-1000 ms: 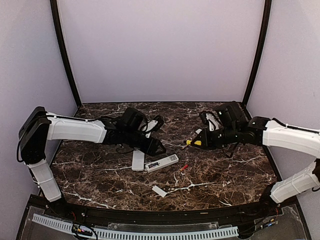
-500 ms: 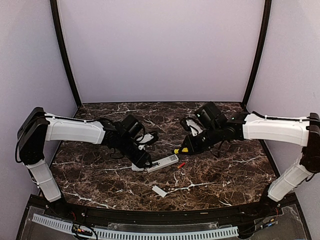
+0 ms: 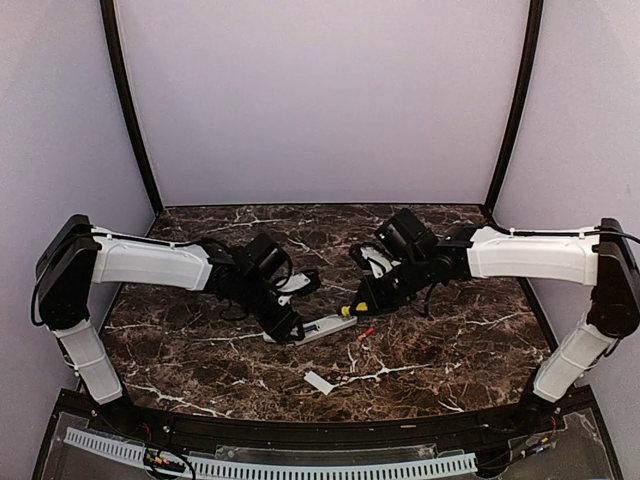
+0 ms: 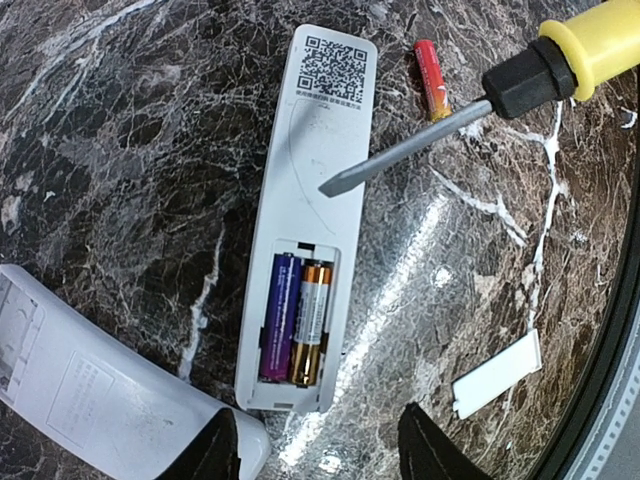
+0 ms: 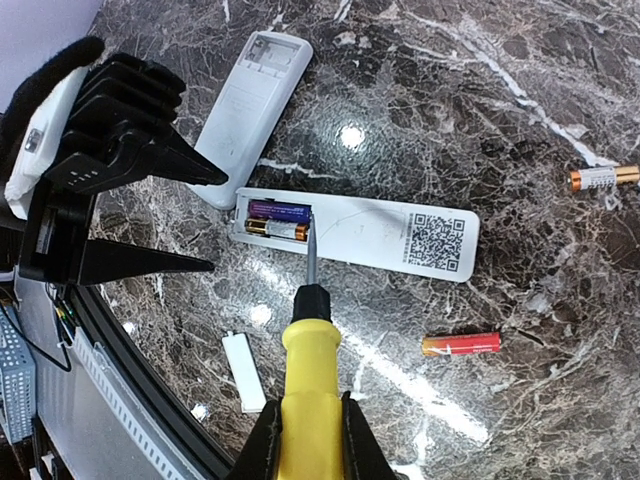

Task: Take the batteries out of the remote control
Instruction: Adjust the remote control without the battery cover at the center of the board, then hold the remote control without the battery cover at the center of the board, then remove the battery from the remote control without the battery cover.

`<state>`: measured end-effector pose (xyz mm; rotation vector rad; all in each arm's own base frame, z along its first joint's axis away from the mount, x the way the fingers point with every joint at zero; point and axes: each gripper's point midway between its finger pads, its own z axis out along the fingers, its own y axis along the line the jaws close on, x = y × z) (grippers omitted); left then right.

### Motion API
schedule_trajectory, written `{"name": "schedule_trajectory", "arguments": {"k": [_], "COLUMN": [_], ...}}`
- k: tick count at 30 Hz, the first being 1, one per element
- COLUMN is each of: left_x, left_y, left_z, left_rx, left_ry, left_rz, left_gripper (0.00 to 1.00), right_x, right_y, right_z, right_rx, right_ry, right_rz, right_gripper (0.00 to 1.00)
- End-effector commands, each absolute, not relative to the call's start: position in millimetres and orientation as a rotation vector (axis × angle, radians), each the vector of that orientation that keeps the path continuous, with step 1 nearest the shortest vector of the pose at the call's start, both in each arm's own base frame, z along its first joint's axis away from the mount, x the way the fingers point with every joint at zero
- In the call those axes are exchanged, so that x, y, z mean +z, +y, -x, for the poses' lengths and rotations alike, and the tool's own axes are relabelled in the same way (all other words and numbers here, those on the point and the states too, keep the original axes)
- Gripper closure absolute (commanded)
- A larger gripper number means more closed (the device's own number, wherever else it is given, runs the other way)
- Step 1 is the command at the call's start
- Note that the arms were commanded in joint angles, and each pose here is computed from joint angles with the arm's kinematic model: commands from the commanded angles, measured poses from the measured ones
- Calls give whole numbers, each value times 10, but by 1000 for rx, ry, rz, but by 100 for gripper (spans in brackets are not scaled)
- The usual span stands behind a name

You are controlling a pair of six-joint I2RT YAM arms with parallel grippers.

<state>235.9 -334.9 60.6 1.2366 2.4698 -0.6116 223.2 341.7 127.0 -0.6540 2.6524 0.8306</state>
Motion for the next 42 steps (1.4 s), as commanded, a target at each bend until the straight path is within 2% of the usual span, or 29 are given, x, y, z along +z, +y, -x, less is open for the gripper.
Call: {"name": "schedule_trajectory", "arguments": {"k": [1,10,20,32,38,42], "left_x": [504,437,359,278,249,231], "left_y": [-3347,-3374,-3367,-3368,-3369,-3360], "left_z": [-2327,-2391,-2394,-2379,-2370,-2376], "left_rx": [-595,-572,-552,-548,-540,-524], "left_ry": [2485,2491,2502,2517,2520,2519], "left_rz": [-1279,-1272,-1284,-1296,-1304,-1306], "left_gripper": [46,47,55,59,64,71], "right_x": [1308,1199,1084,1005,919,892], "right_y": [3571,3626,3629,3666,3639,3645], "right_z": [-2220,-2198,-2220,-2270,-2268,-2260], "right_rx": [897,929,907,898,894,935], "right_ry": [2637,2671,2707,2707,2719,2718], "right_rz": [672,662,625,605,589,583], "right_gripper": [100,100,100,100,100,100]}}
